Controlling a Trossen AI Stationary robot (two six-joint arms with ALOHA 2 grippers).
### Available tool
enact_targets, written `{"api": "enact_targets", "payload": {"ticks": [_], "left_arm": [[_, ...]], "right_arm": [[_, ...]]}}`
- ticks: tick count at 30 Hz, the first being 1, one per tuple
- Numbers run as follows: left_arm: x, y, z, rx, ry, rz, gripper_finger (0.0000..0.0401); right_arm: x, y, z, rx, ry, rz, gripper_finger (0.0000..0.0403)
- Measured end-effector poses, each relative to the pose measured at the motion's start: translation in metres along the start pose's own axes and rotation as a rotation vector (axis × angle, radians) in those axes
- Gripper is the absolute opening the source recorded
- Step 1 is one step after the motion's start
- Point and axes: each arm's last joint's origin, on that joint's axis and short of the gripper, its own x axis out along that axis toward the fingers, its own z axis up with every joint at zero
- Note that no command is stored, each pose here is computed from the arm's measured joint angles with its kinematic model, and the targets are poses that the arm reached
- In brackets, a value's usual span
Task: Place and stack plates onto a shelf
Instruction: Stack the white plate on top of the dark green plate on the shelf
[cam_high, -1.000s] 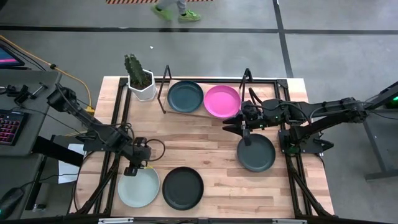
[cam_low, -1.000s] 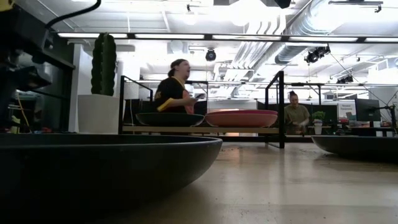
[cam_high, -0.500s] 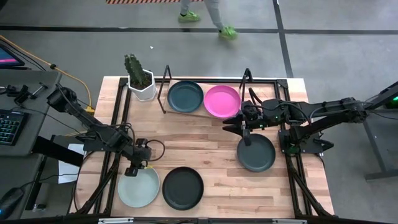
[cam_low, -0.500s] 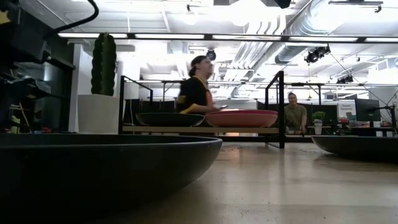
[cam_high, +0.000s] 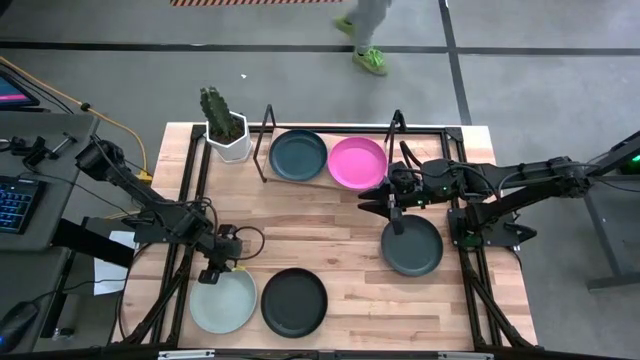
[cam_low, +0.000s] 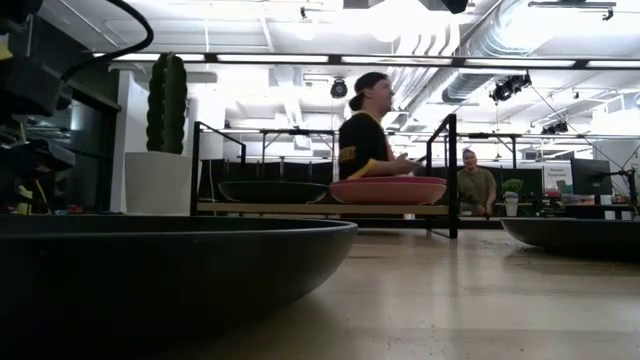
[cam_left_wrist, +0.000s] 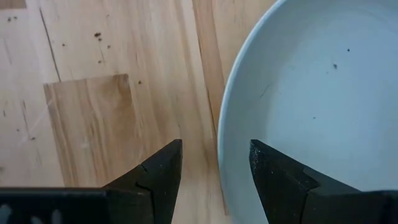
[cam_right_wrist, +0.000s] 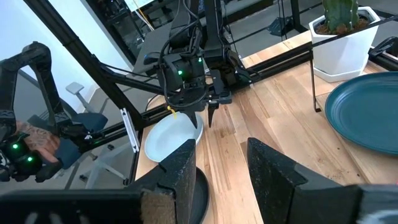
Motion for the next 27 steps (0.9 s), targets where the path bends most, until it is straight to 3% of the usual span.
{"api": "enact_targets", "payload": {"ticks": [13,16,22,27], "left_arm": [[0.017,-0.002,0.007,-0.048,0.092,0.067,0.016],[0.016,-0.004,0.011,-0.043,0.089,0.071,0.0129],[0.008,-0.008,0.022,-0.072,0.069,0.021,0.0015],[-0.008,-0.007,0.034,-0.142,0.045,0.019,0.0005]], "right_arm": [[0.0,0.0,-0.001,0.0,0.005,-0.003,0.0126],[0.0,0.0,-0.001,0.0,0.006,-0.003,0.0126],[0.0,-0.001,-0.001,-0.002,0.013,-0.007,0.0126],[0.0,-0.001,-0.003,-0.005,0.026,-0.013,0.0126]]}}
